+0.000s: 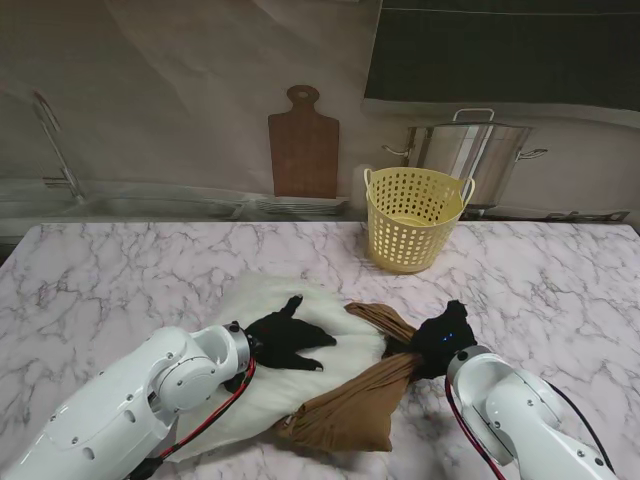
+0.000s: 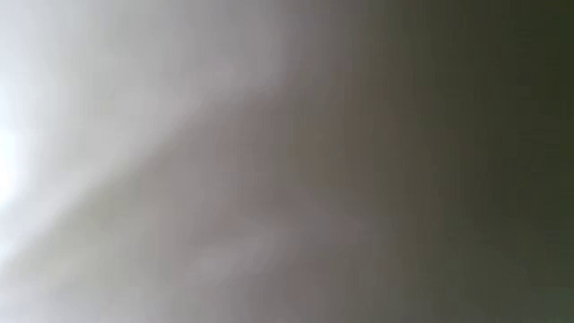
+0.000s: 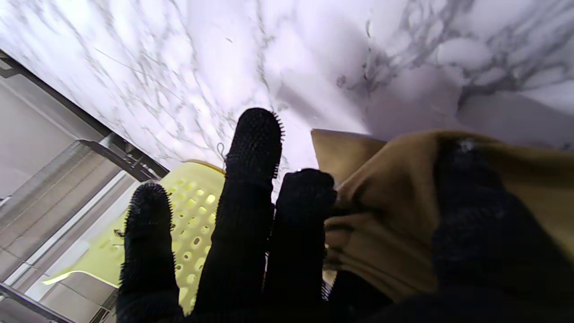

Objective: Remove the pillowcase from the pillow and put it in the laundry basket

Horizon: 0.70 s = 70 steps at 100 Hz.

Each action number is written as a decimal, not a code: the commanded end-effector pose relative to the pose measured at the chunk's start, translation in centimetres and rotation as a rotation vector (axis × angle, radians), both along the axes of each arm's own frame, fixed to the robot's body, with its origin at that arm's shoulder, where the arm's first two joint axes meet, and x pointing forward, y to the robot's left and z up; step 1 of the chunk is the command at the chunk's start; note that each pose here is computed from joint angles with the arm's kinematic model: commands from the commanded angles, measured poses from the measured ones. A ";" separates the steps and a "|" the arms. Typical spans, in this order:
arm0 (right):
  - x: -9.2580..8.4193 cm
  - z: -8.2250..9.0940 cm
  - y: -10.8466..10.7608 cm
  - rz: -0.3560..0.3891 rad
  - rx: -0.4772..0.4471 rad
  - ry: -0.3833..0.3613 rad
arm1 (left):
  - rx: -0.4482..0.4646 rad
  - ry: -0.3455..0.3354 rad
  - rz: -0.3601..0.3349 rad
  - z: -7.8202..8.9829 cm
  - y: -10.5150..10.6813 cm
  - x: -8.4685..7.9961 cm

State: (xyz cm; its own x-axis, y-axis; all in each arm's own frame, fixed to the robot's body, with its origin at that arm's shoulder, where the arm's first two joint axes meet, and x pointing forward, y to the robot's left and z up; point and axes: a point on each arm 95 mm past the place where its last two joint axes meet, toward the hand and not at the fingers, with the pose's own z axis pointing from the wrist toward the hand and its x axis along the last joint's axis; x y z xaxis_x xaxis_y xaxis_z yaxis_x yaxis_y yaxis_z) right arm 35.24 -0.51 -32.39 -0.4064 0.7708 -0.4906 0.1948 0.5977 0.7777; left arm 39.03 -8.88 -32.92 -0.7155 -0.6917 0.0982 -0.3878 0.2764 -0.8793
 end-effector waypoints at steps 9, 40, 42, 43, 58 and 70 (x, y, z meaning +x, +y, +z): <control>-1.1 -1.2 -4.5 -0.123 -0.126 0.055 | 0.160 0.079 0.120 -3.7 5.4 0.5; -2.8 -0.7 -6.7 -0.233 -0.197 0.065 | 0.172 0.069 0.153 -4.0 6.2 0.7; -2.9 -0.8 -6.8 -0.242 -0.200 0.067 | 0.172 0.069 0.155 -4.1 6.3 0.7; -2.9 -0.8 -6.9 -0.246 -0.201 0.068 | 0.172 0.069 0.156 -4.1 6.3 0.7; -2.8 -1.5 -8.0 -0.298 -0.223 0.087 | 0.175 0.071 0.169 -4.4 6.7 0.7; -2.5 -2.3 -8.5 -0.323 -0.214 0.091 | 0.178 0.070 0.172 -4.5 7.0 0.7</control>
